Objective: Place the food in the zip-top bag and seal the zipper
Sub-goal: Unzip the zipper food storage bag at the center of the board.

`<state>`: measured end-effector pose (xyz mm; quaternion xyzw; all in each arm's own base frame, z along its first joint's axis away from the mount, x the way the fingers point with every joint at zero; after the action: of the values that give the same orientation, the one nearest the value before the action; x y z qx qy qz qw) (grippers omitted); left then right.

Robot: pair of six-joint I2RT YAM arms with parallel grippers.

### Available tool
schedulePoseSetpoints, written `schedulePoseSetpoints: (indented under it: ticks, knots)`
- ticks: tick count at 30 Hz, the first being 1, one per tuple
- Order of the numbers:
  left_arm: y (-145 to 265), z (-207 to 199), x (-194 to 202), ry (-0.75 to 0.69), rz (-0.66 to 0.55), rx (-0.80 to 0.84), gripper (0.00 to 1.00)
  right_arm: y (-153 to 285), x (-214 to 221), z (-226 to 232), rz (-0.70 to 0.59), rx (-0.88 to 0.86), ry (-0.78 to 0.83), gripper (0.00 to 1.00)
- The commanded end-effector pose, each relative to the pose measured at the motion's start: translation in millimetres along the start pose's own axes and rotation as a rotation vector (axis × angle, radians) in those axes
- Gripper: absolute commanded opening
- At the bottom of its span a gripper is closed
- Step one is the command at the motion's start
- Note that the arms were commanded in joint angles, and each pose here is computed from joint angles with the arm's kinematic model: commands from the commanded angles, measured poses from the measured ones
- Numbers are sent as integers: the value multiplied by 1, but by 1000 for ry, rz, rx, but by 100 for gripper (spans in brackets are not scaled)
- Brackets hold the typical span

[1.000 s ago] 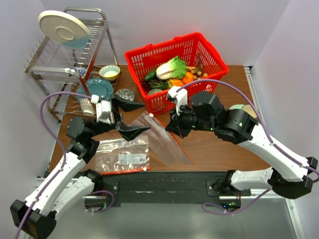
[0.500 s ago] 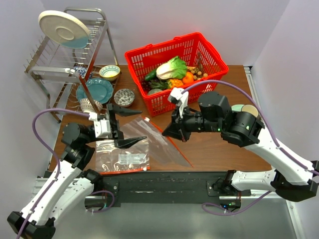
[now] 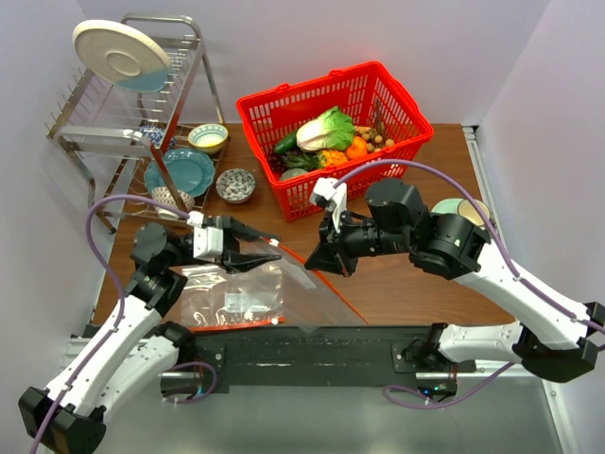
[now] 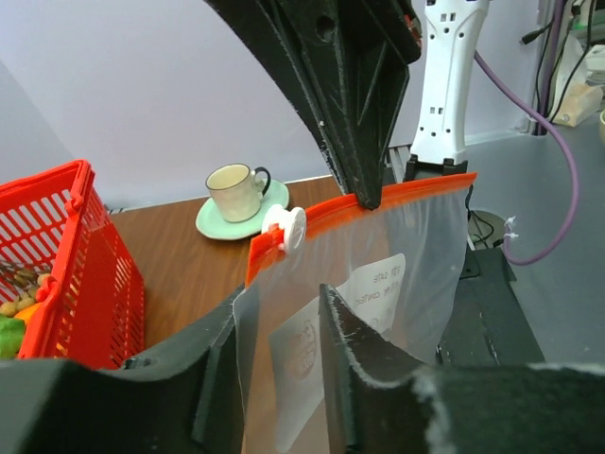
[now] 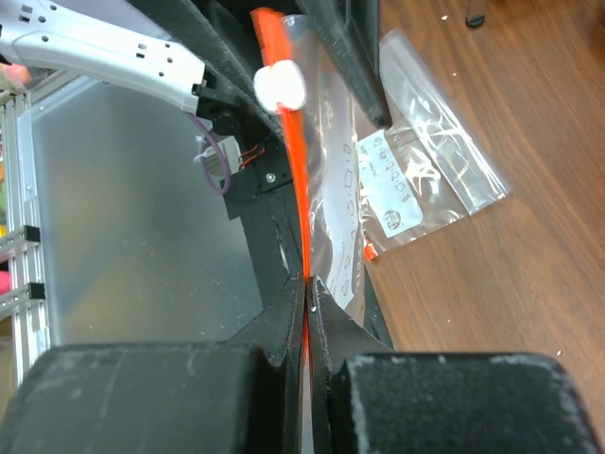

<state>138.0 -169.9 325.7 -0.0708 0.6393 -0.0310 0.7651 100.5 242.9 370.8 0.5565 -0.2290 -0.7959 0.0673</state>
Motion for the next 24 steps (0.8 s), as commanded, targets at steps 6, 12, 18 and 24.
schedulePoseSetpoints:
  ticks: [6,12,18,24]
  knots:
    - [2,-10,-7,-45,-18,61,35,-3,1,-8,3,40,31,0]
    - [3,-11,-7,-44,-17,56,37,-7,6,-10,23,45,27,0]
    - [3,-11,-7,-46,-16,61,22,-7,6,-11,22,51,30,0]
    - [3,-11,-6,-38,-12,54,36,-3,3,-10,7,57,36,0]
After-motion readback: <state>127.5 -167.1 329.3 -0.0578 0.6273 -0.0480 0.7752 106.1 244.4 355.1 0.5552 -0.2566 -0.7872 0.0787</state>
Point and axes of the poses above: each gripper's point midway between its finger pads, its own y axis back along the fingers, its own z axis along the line the jaws close on, x = y × z, the point moved 7 cm from there along y, back along the fingers, and after that the axes turned 3 degrees about y, right-handed, at the moved point
